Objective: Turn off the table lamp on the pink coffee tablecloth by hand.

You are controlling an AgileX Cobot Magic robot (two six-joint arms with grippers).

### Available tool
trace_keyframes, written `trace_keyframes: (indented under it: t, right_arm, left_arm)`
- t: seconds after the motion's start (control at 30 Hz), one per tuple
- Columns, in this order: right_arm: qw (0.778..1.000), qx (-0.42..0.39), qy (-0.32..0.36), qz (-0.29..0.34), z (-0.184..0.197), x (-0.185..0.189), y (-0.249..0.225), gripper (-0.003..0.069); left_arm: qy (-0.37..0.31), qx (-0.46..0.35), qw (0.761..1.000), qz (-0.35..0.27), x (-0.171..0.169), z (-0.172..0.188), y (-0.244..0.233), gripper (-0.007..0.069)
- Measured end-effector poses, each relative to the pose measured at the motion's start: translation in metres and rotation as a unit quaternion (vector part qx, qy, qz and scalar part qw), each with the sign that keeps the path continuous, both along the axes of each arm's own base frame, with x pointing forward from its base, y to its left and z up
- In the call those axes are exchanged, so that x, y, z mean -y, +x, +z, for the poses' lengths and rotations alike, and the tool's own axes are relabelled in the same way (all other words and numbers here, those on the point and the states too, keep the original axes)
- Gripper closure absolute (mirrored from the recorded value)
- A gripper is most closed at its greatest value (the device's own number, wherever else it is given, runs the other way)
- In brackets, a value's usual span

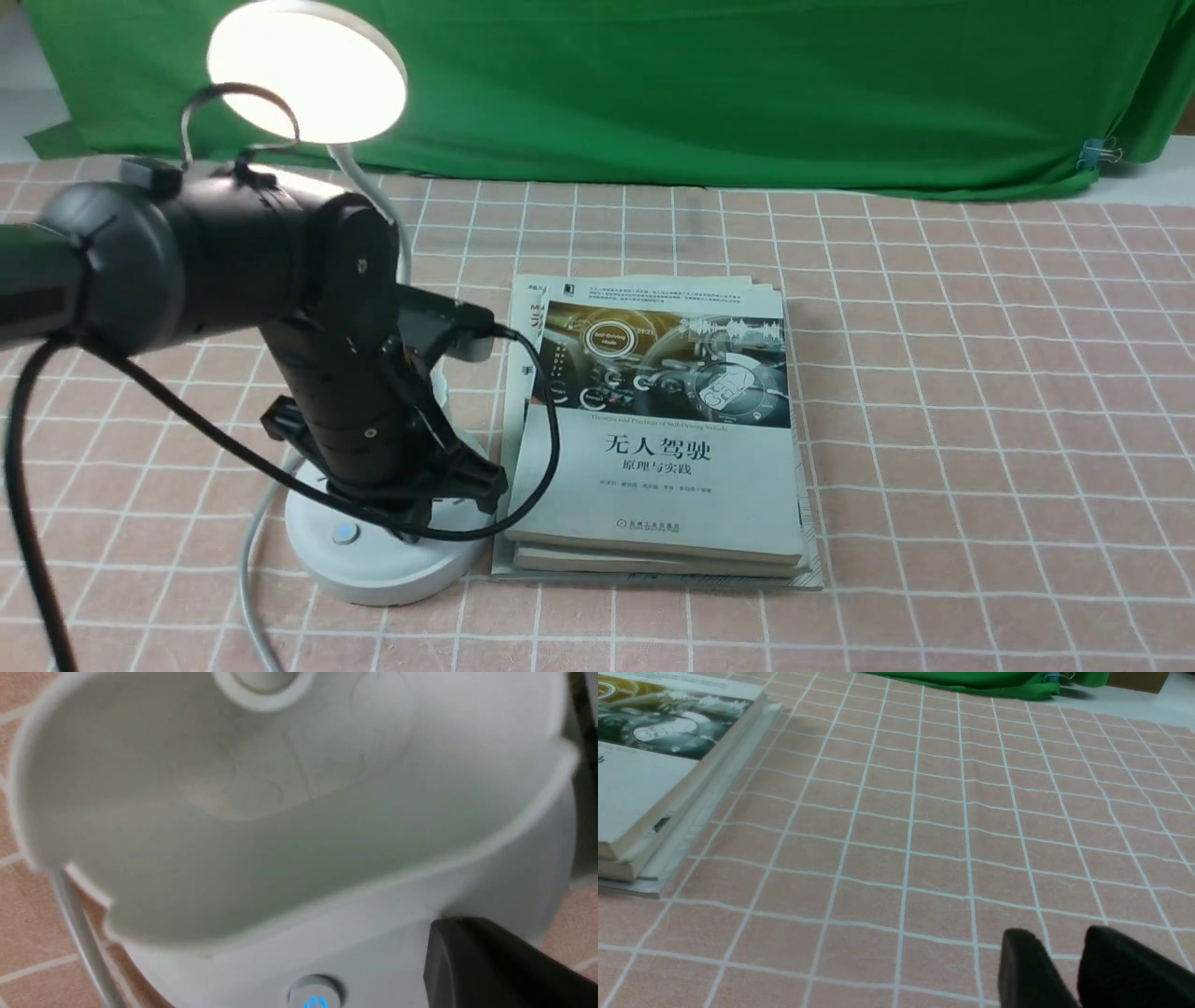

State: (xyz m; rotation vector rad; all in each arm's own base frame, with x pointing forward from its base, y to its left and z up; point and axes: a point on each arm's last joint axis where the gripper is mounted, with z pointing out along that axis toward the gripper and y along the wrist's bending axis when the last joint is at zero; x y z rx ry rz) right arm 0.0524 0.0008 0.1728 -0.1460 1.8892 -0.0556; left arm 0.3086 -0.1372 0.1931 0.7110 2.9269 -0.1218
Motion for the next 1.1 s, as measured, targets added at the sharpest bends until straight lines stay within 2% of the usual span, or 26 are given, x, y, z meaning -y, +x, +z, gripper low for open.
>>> trace_keyframes:
  t: [0.3, 0.4, 0.57, 0.67, 0.93, 1.1]
  right_arm:
    - [1.000, 0.000, 0.000, 0.000, 0.000, 0.000, 0.000, 0.0417]
    - [1.000, 0.000, 0.000, 0.000, 0.000, 0.000, 0.000, 0.0417]
    - [1.000, 0.000, 0.000, 0.000, 0.000, 0.000, 0.000, 0.0417]
    - [1.000, 0.000, 0.000, 0.000, 0.000, 0.000, 0.000, 0.0417]
    - [1.000, 0.000, 0.000, 0.000, 0.000, 0.000, 0.000, 0.0417]
    - [1.000, 0.000, 0.000, 0.000, 0.000, 0.000, 0.000, 0.0417]
  left_arm:
    - [-0.002, 0.005, 1.000, 0.001, 0.000, 0.004, 0.000, 0.0630]
    - [-0.009, 0.020, 1.000, 0.004, -0.001, 0.015, -0.003, 0.0630]
    - [-0.036, 0.078, 0.996, 0.011, -0.007, 0.059, -0.017, 0.0630]
    - [-0.046, 0.087, 0.995, 0.013, -0.010, 0.070, -0.025, 0.0630]
    - [-0.076, 0.144, 0.986, 0.029, -0.029, 0.087, -0.071, 0.0630]
    - [-0.116, 0.210, 0.970, 0.040, -0.049, 0.090, -0.120, 0.0630]
